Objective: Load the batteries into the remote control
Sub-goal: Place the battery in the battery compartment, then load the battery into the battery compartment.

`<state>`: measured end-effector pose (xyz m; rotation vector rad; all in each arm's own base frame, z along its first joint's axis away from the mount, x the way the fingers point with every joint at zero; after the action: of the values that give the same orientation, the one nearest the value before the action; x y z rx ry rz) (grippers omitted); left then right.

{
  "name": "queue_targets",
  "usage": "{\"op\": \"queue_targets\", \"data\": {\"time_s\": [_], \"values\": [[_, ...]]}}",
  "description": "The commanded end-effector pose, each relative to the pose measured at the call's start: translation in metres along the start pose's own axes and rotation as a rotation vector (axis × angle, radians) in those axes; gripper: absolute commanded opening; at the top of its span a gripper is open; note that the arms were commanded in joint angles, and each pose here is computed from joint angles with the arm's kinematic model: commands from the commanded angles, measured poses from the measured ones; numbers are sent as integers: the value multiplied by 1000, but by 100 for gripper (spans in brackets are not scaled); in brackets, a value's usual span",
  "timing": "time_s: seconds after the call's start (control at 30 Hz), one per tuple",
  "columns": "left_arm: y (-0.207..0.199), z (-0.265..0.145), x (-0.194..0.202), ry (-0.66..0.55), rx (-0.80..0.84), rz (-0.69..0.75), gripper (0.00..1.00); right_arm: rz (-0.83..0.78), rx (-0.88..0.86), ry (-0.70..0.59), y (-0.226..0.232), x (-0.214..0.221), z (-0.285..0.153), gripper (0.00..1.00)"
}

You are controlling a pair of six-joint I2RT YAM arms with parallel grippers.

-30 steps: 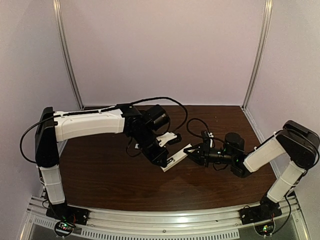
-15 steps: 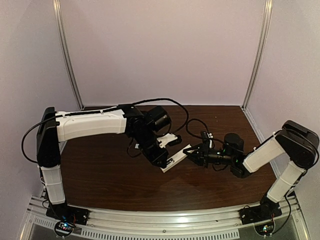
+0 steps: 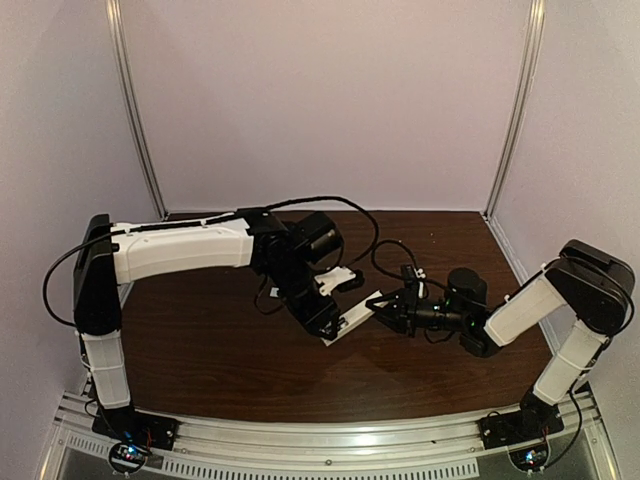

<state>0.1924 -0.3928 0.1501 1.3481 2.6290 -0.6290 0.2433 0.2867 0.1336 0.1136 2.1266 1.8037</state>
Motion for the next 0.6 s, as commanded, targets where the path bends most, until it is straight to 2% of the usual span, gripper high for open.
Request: {"op": "queue_targets", "data": {"time_s": [0.0, 0.2, 0.43, 0.57], "values": [[-6, -20, -15, -85, -11, 27, 45, -11, -74, 9, 14, 3, -1, 0], [-5, -54, -25, -212, -9, 57, 69, -17, -105, 18, 22, 5, -3, 0], [-14, -96, -16, -425, 51, 190, 93, -56, -116, 33, 36, 5, -6, 0], [-15, -100, 3, -502, 56, 279, 97, -91, -128, 48, 48, 4, -7, 0]]}}
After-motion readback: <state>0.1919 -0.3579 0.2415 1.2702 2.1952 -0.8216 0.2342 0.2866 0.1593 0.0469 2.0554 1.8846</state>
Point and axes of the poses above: each gripper's point midway between its finger pads, its own z axis out along the fingers, its own y axis along the line the jaws close on, x = y × z, the point moved 3 cm from there along -z, back along the fingers, and after that the axes turned 3 degrees about -z, right-handed, at the moved point
